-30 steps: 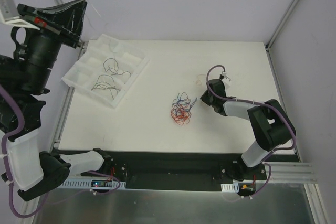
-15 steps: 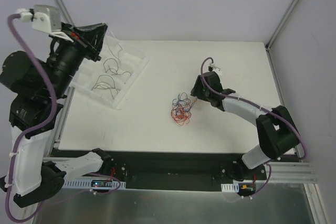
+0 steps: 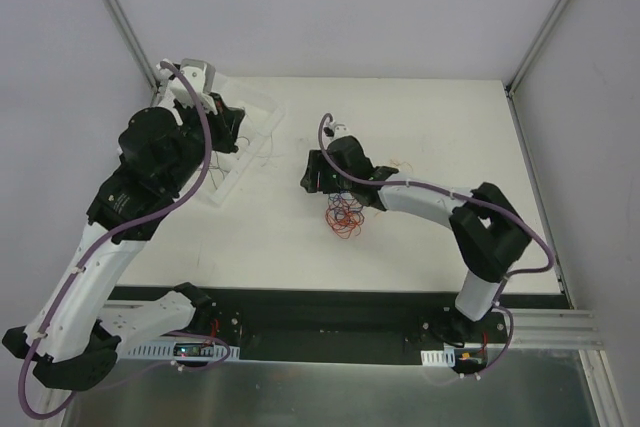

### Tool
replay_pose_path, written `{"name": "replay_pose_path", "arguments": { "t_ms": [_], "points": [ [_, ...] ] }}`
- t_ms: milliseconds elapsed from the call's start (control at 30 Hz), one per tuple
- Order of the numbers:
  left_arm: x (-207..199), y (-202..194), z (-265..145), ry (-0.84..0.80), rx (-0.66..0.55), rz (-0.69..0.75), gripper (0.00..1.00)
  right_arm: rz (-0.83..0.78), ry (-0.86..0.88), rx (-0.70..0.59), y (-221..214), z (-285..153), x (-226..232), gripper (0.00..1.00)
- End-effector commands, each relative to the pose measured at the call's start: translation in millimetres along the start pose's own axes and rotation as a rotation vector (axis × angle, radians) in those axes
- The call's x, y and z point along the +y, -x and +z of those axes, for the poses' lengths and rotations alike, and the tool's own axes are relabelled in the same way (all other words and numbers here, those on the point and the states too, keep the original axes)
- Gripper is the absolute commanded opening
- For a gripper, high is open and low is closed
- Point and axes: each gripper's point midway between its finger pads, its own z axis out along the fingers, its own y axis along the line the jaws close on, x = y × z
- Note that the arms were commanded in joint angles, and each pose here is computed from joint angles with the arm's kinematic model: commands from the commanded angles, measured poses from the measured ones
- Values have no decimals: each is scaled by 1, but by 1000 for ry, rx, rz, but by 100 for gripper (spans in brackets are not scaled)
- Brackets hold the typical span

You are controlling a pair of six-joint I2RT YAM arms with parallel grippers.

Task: Untangle the cables

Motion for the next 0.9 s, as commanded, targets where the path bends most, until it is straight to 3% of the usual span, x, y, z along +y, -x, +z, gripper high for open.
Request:
{"name": "replay_pose_path", "arguments": {
  "t_ms": [0,267,433,700,867],
  "points": [
    [12,-20,1,57,23,-29,0,80,59,46,-2,24,3,60],
    [3,-75,31,33,183,-76,0,333,-231,87,-56,10,-101,50],
    [-5,-97,47,12,256,-113,0,454,-389,-11,-46,-25,-162,51],
    [-37,-139,69,-116,420,-195,0,418,-473,-170,-18,-61,-185,52],
    [-56,-174,92,-189,558,-234,2,380,-415,-211,-9,-66,-177,52]
  ]
}}
